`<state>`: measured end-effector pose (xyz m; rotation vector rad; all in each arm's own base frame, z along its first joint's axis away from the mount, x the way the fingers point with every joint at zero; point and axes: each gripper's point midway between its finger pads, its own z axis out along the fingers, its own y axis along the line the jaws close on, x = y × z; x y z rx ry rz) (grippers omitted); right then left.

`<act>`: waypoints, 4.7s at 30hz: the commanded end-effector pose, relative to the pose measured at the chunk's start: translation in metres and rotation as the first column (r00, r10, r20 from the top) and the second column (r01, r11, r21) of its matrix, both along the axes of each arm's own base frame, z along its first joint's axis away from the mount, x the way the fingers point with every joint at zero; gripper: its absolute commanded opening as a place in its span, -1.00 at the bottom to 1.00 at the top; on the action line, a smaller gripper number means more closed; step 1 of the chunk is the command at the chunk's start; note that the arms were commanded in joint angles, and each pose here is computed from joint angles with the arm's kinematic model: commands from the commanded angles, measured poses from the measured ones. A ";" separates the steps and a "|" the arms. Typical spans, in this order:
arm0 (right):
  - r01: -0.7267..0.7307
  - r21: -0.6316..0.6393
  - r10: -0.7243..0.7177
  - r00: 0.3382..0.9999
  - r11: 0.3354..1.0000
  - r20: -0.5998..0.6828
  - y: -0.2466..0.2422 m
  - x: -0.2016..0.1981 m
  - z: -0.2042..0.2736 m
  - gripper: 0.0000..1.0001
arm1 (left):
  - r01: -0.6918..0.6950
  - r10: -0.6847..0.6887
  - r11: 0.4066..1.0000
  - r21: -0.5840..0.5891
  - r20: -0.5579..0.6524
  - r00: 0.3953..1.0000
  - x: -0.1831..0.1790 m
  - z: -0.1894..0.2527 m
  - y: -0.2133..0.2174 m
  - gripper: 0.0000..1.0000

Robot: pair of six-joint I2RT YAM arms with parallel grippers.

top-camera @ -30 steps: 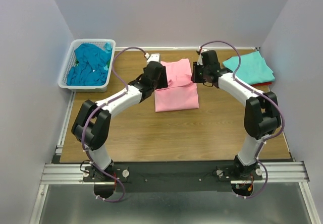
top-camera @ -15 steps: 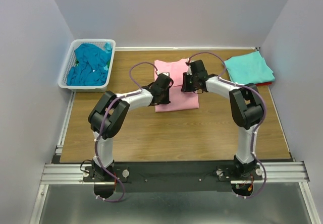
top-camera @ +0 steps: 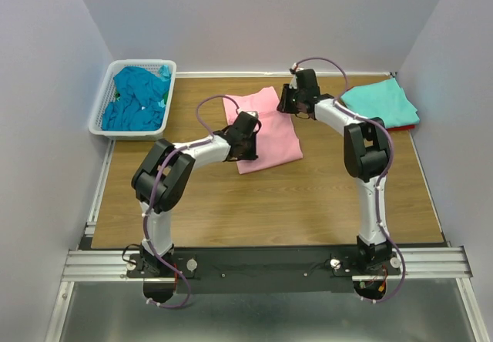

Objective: Fold and stack the t-shirts
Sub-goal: Fold the tshirt

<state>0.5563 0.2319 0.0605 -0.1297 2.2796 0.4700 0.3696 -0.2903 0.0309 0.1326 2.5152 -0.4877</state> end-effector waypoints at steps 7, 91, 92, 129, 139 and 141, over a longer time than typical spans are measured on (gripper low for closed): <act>-0.339 0.293 0.367 0.929 0.894 -0.045 0.067 -0.102 0.049 -0.32 | 0.039 -0.039 0.999 -0.003 -0.017 0.999 -0.032 0.022 0.030 -0.56; 0.173 0.057 -0.155 0.959 0.983 -0.238 -0.097 -0.184 0.021 0.22 | -0.157 0.224 0.967 -0.201 0.370 0.902 0.009 0.158 0.083 0.39; 0.187 0.006 -0.178 0.946 0.982 -0.270 -0.103 -0.201 0.014 0.24 | -0.147 0.194 0.977 -0.156 0.360 0.913 -0.006 0.149 0.081 0.40; 0.128 -0.282 -0.232 0.897 0.951 -0.375 -0.110 -0.252 -0.051 -0.13 | -0.015 -0.001 0.995 0.094 0.165 0.986 -0.071 0.082 0.043 0.45; 0.064 -0.314 -0.206 0.874 0.947 -0.441 -0.106 -0.265 -0.073 -0.34 | 0.002 -0.017 0.992 0.128 0.115 0.993 -0.074 0.068 0.039 0.45; 0.055 -0.314 -0.200 0.870 0.948 -0.450 -0.105 -0.267 -0.073 -0.49 | 0.006 -0.020 0.990 0.140 0.101 0.995 -0.074 0.064 0.037 0.45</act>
